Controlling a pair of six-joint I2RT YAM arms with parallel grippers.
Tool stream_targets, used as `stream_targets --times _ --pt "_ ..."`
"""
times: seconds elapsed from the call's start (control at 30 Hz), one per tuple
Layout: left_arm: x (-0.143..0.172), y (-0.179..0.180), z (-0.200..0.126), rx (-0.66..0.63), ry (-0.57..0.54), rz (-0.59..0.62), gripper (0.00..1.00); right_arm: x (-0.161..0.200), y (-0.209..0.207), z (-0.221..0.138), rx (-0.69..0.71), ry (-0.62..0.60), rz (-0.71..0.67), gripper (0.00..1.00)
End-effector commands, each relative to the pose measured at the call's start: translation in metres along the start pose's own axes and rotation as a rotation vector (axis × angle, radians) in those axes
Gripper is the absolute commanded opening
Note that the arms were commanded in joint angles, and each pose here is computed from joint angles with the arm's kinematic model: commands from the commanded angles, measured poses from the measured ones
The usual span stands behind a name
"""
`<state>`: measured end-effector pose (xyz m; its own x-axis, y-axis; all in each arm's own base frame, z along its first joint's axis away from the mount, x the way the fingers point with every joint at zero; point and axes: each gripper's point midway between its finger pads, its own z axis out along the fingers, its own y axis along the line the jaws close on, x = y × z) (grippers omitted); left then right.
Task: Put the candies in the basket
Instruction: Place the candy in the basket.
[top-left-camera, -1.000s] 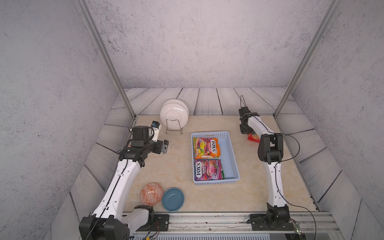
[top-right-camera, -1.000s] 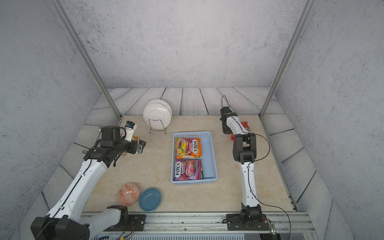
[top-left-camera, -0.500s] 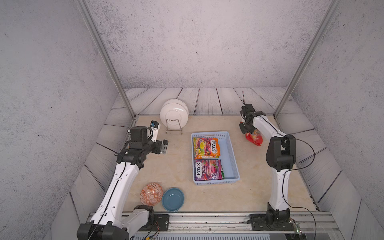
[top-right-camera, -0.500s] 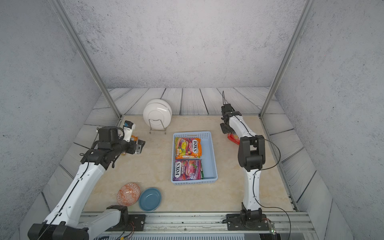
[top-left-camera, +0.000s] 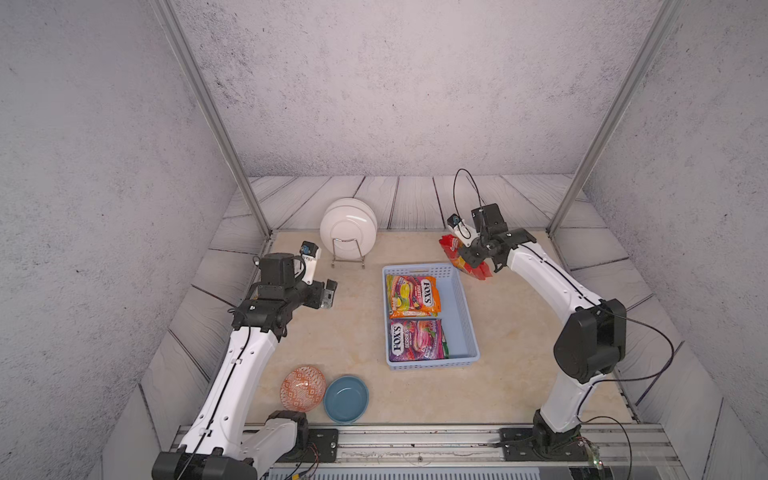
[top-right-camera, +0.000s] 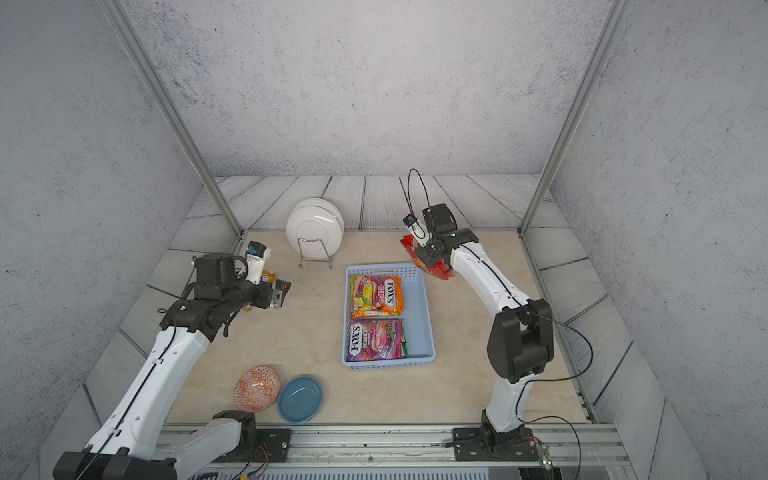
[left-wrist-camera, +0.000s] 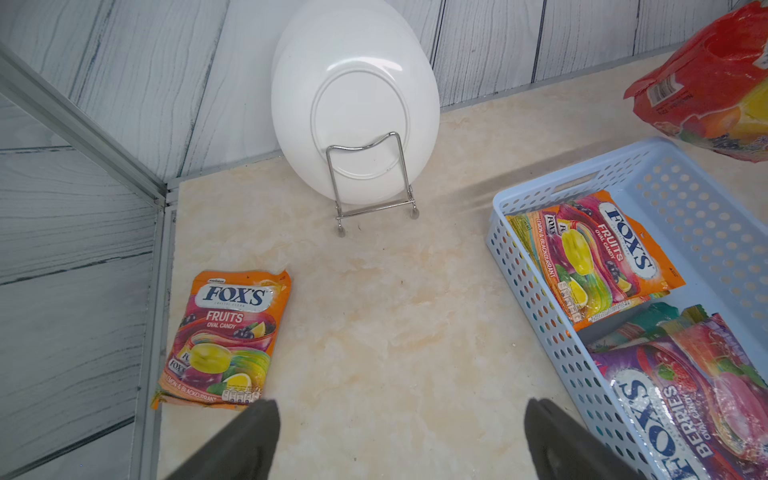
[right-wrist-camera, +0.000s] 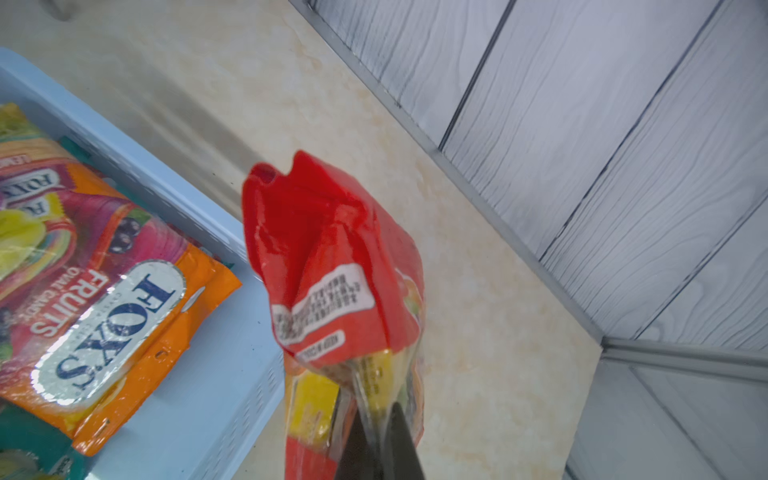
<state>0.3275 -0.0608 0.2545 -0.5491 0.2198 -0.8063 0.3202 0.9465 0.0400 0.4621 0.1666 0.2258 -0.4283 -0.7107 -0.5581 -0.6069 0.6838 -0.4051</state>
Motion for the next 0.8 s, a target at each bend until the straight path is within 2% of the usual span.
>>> stream_targets --times 0.0,0.13,0.33,0.6,0.77 --pt "-0.005 -0.003 -0.006 0.006 -0.02 0.004 0.98 -0.058 -0.009 -0.052 0.084 -0.254 -0.13 0.0" --pt "-0.008 -0.004 -0.009 0.009 -0.032 0.004 0.98 -0.076 0.027 -0.062 0.018 -0.414 -0.321 0.0" --pt "-0.008 0.0 -0.01 -0.008 -0.026 0.004 0.98 -0.095 0.064 -0.07 -0.087 -0.543 -0.434 0.0" --pt "-0.008 -0.002 -0.007 0.004 -0.024 0.005 0.98 -0.105 0.107 -0.056 -0.18 -0.591 -0.537 0.0" --pt "-0.007 -0.002 -0.006 -0.001 -0.012 0.006 0.98 -0.111 0.117 -0.043 -0.173 -0.578 -0.551 0.0"
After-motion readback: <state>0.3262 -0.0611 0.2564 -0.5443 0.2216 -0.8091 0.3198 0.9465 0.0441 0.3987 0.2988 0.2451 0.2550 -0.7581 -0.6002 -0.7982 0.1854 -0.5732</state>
